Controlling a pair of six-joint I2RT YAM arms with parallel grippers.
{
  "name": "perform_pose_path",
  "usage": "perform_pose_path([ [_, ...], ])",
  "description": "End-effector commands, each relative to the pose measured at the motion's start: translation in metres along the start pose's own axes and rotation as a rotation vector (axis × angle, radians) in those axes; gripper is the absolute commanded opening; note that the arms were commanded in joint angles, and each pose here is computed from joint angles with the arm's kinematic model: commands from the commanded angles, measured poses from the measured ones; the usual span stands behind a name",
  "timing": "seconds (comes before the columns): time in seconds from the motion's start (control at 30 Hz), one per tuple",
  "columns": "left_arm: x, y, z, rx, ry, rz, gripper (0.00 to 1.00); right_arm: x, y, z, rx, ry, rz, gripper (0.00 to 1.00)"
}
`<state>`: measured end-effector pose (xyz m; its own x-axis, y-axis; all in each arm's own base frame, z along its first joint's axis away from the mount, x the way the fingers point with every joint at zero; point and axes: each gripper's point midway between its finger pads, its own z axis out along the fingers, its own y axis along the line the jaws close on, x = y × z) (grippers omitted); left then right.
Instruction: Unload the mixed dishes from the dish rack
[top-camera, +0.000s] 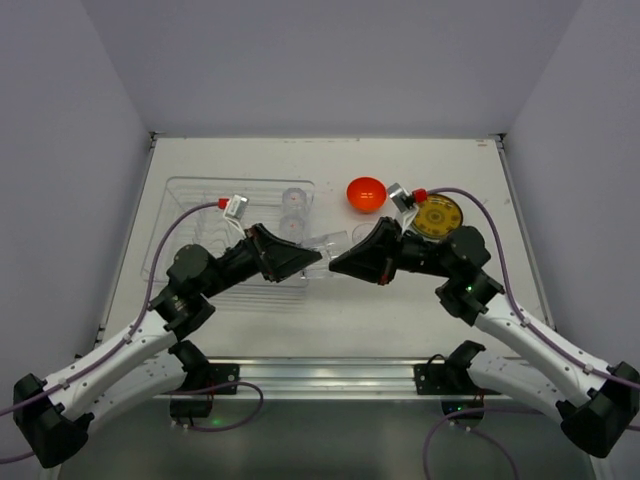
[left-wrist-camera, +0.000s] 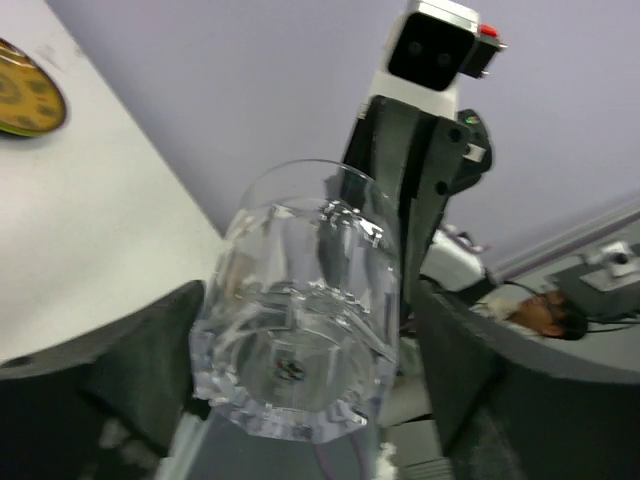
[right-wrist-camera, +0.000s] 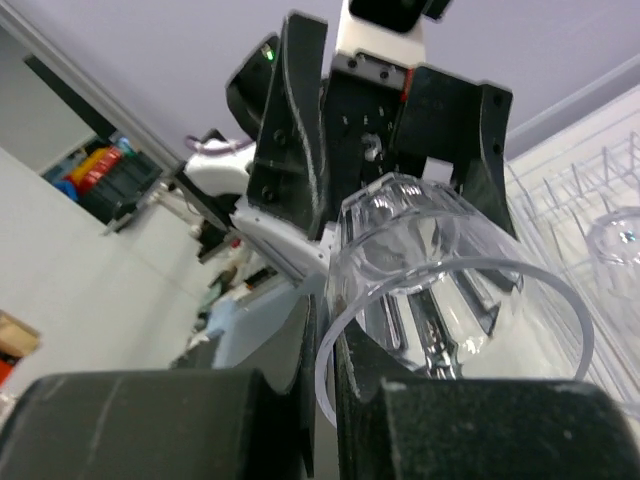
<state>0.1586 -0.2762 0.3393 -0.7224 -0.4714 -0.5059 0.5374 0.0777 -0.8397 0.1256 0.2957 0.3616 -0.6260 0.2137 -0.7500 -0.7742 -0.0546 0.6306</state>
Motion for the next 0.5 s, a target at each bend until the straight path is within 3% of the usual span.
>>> perform_pose_path([
  [0.0, -0.014, 0.008, -0.002, -0.140, -0.015, 0.114, 1.00, -0.016, 0.011, -0.009, 0.040, -0.071, -0.133, 0.00],
  [0.1, -0.031, 0.013, -0.013, -0.264, -0.063, 0.196, 1.00, -0.014, -0.005, -0.025, 0.189, -0.086, -0.158, 0.00],
  [0.23, -0.070, 0.023, -0.045, -0.483, -0.185, 0.360, 1.00, -0.032, -0.043, -0.062, 0.539, -0.161, -0.213, 0.00],
  [0.27, -0.081, 0.014, -0.052, -0.505, -0.207, 0.405, 1.00, -0.023, -0.060, -0.077, 0.652, -0.127, -0.190, 0.00],
  [0.33, -0.087, 0.031, -0.070, -0.646, -0.175, 0.509, 1.00, -0.040, -0.077, -0.103, 0.858, -0.171, -0.214, 0.00],
  [0.47, -0.090, 0.042, -0.095, -0.817, -0.073, 0.605, 1.00, -0.032, -0.128, -0.172, 1.329, -0.045, -0.157, 0.00],
])
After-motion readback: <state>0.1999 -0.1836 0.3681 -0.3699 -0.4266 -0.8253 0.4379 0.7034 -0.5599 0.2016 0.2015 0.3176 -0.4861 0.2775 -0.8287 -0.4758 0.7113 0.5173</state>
